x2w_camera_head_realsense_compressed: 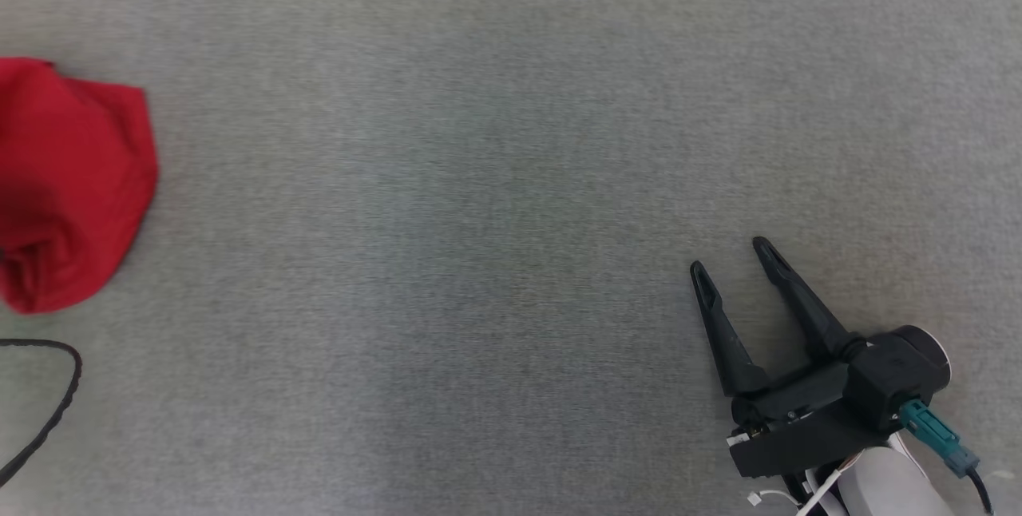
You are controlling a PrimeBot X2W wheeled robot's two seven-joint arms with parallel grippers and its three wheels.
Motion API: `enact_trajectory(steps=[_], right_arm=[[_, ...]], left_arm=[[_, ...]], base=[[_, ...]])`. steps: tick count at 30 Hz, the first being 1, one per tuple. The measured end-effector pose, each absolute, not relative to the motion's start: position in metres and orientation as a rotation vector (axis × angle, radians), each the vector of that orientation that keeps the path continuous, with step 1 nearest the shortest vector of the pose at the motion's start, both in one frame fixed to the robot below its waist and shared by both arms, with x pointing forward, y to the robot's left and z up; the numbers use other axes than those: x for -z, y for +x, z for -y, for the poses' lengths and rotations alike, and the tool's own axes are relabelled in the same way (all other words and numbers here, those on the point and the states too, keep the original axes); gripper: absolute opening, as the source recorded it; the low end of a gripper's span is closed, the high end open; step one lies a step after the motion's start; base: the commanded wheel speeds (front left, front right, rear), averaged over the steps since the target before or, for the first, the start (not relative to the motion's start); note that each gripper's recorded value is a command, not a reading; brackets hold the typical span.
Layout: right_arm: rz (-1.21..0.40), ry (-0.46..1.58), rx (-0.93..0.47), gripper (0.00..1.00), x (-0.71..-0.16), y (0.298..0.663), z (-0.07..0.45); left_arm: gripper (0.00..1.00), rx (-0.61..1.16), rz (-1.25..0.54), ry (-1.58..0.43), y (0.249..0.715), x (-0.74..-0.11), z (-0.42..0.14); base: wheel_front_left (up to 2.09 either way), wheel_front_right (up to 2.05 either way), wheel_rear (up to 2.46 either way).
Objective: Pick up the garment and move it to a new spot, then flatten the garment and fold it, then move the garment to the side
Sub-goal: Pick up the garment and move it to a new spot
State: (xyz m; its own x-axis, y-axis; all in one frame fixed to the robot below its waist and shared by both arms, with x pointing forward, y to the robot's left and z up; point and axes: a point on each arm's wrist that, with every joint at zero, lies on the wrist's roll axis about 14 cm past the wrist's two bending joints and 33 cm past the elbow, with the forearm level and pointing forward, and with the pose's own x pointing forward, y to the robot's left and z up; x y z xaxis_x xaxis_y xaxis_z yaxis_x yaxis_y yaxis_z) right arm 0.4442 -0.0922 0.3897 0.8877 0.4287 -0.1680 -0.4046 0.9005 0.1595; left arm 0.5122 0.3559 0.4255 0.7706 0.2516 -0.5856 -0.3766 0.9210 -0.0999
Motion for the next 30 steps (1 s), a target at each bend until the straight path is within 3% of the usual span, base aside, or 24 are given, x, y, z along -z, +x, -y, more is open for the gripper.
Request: enact_trajectory(steps=[6, 7, 8, 9, 18, 30], right_arm=[[-0.215, 0.121, -0.377, 1.00, -0.384, 0.443, 0.110], [-0.217, 0.120, -0.370, 1.00, -0.384, 0.442, 0.112], [-0.218, 0.120, -0.363, 1.00, -0.384, 0.442, 0.115], [-0.220, 0.119, -0.358, 1.00, -0.384, 0.441, 0.116], [-0.192, 0.122, -0.332, 1.00, -0.399, 0.438, 0.119], [-0.085, 0.155, -0.316, 1.00, -0.448, 0.420, 0.112]], left_arm=[[1.00, -0.332, -0.744, -0.238, 0.518, -0.391, -0.335], [0.77, -0.336, -0.756, -0.238, 0.517, -0.388, -0.334], [0.45, -0.337, -0.758, -0.235, 0.518, -0.387, -0.333], [0.00, -0.336, -0.760, -0.234, 0.519, -0.386, -0.332], [0.00, -0.315, -0.663, -0.205, 0.524, -0.414, -0.334], [0.00, -0.173, -0.338, -0.150, 0.537, -0.547, -0.315]], base=[[0.00, 0.00, 0.00], [0.00, 0.00, 0.00], [0.00, 0.00, 0.00], [0.00, 0.00, 0.00], [0.00, 0.00, 0.00], [0.00, 0.00, 0.00]])
